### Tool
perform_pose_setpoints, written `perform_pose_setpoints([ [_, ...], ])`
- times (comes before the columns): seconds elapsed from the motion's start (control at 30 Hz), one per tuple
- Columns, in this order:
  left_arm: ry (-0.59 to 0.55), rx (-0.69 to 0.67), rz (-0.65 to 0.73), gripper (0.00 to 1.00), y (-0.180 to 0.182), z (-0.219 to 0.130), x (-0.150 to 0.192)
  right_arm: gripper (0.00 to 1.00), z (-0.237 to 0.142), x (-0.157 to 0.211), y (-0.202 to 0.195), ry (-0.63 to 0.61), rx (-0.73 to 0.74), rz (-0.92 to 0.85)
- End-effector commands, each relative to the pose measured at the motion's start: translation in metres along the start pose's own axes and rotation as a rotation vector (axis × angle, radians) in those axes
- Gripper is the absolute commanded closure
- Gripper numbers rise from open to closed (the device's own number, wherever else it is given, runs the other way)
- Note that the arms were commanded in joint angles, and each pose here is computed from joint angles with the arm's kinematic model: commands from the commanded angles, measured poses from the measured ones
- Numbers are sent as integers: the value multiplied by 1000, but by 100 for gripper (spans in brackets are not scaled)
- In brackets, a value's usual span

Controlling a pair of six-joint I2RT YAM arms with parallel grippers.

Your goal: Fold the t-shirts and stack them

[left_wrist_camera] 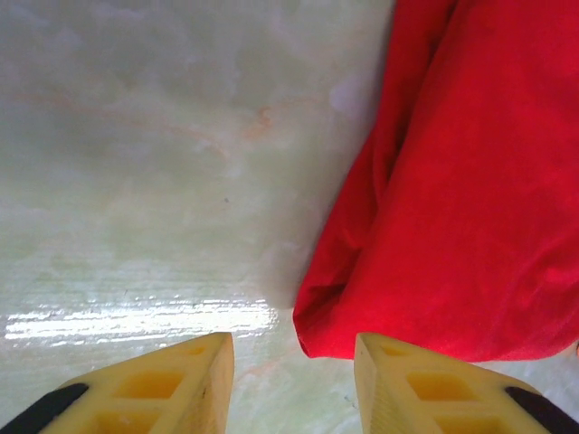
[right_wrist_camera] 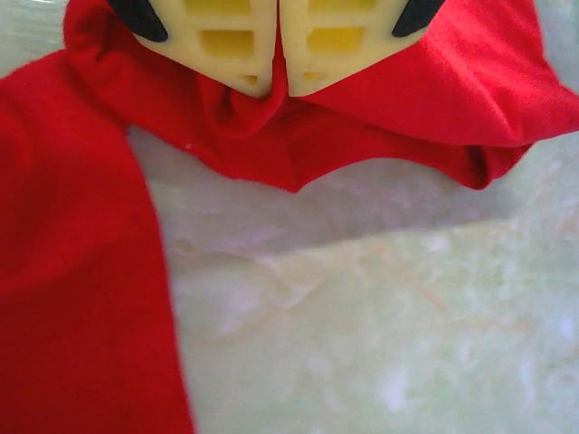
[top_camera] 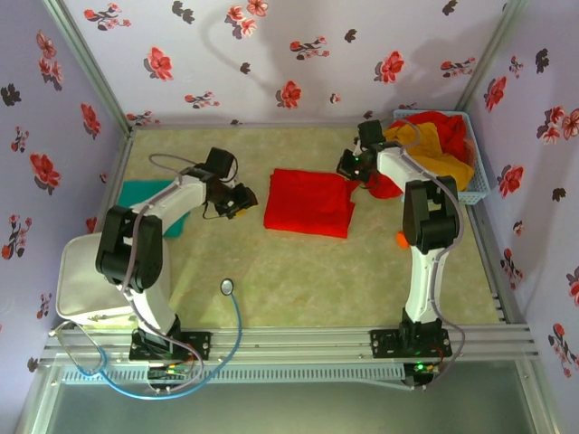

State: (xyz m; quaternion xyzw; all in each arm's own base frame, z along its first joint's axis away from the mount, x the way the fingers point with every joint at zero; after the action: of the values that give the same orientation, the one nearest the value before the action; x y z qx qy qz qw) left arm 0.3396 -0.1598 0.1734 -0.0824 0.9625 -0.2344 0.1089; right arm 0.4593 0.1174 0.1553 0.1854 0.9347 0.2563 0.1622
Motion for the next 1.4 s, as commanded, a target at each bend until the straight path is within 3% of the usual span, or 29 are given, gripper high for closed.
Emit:
perform_pose_setpoints([
  [0.0, 15, 16, 45, 59, -9, 7, -5, 94, 12, -4, -20, -7, 60, 58],
  [0.03, 25, 10, 54, 59, -10, 10, -5, 91, 14, -5, -23, -4, 59, 63],
  [0.13, 37, 16, 85, 58, -16, 15, -6, 65, 8, -6, -20, -13, 38, 38],
  [0.27, 32, 41, 123, 58, -33, 15, -7, 44, -10, -7, -10, -24, 24, 5],
  [0.47, 25, 76, 172, 58, -66, 23, -13, 32, -51, 14, 4, -47, 19, 4],
  [0.7, 50, 84, 206, 60, -94, 53, -21, 25, -55, 73, 20, 28, -119, 39],
  [0.9, 74, 65, 219, 61, -97, 94, -29, 24, -21, 93, 12, 75, -234, 106],
  [1.13, 143, -81, 150, 64, -58, 127, -11, 24, 14, 118, -31, 142, -131, 153],
  [1.37, 114, -87, 62, 65, -32, 112, 31, 24, 8, 141, -54, 191, -55, 102],
])
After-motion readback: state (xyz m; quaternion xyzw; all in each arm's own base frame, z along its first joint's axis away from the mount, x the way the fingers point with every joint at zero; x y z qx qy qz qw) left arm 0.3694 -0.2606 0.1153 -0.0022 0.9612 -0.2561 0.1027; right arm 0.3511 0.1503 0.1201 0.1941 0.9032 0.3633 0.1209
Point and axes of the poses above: each hand's point on the last joint's axis, 136 mm out from that joint toward the fingers, its own z axis out along the fingers, its own y axis along the line the jaws close on, x = y × z, the point moved 10 cm from there along -z, back along the fingers, and after that the axes turned 6 degrees about z, right-handed, at the moved point
